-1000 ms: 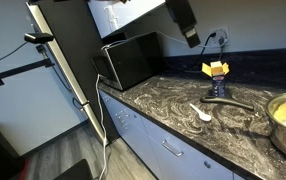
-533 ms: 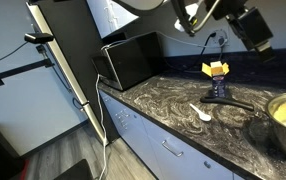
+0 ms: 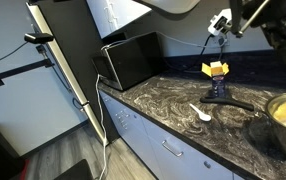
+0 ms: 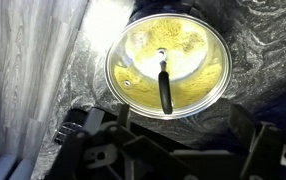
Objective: Pick up the lid from the pot and put it on the counter, then pick up the box and pour some of its contents in the pot, then pick up the spoon and stir and finally, pick up the lid and cover the pot
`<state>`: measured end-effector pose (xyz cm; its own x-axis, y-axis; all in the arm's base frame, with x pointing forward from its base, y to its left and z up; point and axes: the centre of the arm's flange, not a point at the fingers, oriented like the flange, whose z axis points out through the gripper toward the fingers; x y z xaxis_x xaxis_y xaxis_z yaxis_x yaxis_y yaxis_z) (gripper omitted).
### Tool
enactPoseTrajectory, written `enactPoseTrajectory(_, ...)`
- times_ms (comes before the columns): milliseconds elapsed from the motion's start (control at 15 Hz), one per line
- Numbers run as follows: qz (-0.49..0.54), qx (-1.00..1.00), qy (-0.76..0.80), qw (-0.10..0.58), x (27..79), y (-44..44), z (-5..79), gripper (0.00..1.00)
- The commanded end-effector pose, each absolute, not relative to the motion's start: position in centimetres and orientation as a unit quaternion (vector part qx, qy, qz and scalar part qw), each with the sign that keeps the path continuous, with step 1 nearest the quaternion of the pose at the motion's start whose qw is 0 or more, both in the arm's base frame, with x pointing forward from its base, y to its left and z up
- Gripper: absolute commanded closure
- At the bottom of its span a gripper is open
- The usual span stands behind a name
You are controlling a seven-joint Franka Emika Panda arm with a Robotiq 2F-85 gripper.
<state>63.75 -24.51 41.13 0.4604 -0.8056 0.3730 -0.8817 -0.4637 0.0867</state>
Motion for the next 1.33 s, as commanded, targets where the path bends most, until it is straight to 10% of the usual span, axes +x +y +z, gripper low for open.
enactPoseTrajectory(0, 0.121, 0.848, -0.503, 0.119, 64.9, -26.9, 40.9, 0.00)
enactPoseTrajectory(533, 0.107, 0.842, -0.523, 0.077, 65.0, -29.3, 38.5, 0.00)
enactPoseTrajectory(1267, 0.105, 0.842, -0.524, 0.074, 65.2, -29.2, 37.7, 0.95)
